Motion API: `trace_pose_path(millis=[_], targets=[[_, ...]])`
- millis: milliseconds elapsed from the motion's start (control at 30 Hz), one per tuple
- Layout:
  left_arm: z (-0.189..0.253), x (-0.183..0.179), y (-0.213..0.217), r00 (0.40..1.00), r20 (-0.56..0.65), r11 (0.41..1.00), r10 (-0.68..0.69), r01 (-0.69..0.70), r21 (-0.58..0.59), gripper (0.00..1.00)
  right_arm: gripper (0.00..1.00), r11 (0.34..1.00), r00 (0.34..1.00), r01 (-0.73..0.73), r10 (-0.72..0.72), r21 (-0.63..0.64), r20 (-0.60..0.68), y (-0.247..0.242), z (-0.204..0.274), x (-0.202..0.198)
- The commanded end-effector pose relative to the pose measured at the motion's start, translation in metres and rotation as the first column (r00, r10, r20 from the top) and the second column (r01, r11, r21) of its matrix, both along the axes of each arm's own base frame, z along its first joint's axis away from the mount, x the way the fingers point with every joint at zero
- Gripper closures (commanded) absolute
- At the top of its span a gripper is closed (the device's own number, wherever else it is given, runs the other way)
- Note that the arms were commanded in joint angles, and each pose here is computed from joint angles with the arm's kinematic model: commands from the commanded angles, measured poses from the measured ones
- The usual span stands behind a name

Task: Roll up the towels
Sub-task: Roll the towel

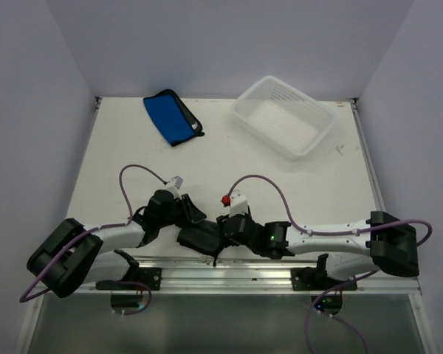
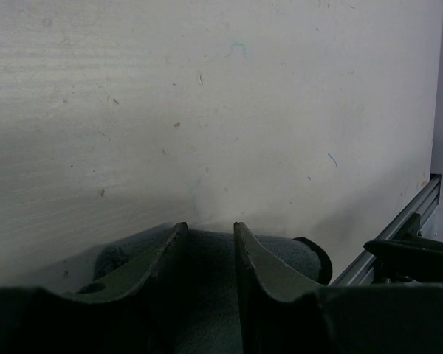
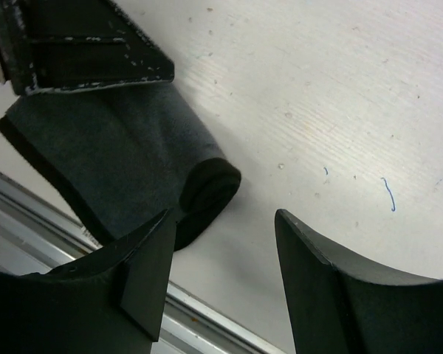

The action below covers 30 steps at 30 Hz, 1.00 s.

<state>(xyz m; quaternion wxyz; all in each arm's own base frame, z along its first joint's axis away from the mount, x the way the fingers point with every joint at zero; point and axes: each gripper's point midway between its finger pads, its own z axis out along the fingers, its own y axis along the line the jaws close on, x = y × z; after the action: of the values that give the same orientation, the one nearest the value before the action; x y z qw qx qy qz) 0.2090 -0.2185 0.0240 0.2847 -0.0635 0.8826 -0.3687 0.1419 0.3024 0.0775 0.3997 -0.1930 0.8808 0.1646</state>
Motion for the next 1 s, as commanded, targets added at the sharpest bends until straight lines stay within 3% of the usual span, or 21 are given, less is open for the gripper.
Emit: trace_pose_path(millis=[0, 300, 567, 800, 967], targets=[[-0.023, -0.008, 0.015, 0.998, -0.052, 0.996, 0.022, -0.017, 0.09, 0.64, 0.4, 0.992, 0.996, -0.07, 0.076, 0.108, -0.053, 0.019, 0.006, 0.002], [-0.022, -0.009, 0.013, 0.999, -0.053, 0.996, 0.01, -0.005, 0.088, 0.64, 0.43, 0.99, 0.991, -0.066, 0.08, 0.125, -0.111, 0.025, -0.017, 0.015], [-0.019, -0.008, 0.013, 0.999, -0.042, 0.996, 0.001, 0.003, 0.094, 0.64, 0.58, 0.994, 0.991, -0.064, 0.074, 0.091, -0.108, 0.023, -0.033, 0.027], [-0.02, -0.008, 0.014, 0.999, -0.037, 0.995, 0.002, 0.001, 0.098, 0.64, 0.74, 0.981, 0.978, -0.141, 0.159, 0.131, -0.136, 0.033, -0.04, 0.017], [-0.015, -0.002, 0.012, 1.0, -0.024, 0.994, 0.0, 0.002, 0.106, 0.63, 0.99, 0.973, 0.967, -0.186, 0.206, 0.136, -0.151, 0.034, -0.044, 0.01]])
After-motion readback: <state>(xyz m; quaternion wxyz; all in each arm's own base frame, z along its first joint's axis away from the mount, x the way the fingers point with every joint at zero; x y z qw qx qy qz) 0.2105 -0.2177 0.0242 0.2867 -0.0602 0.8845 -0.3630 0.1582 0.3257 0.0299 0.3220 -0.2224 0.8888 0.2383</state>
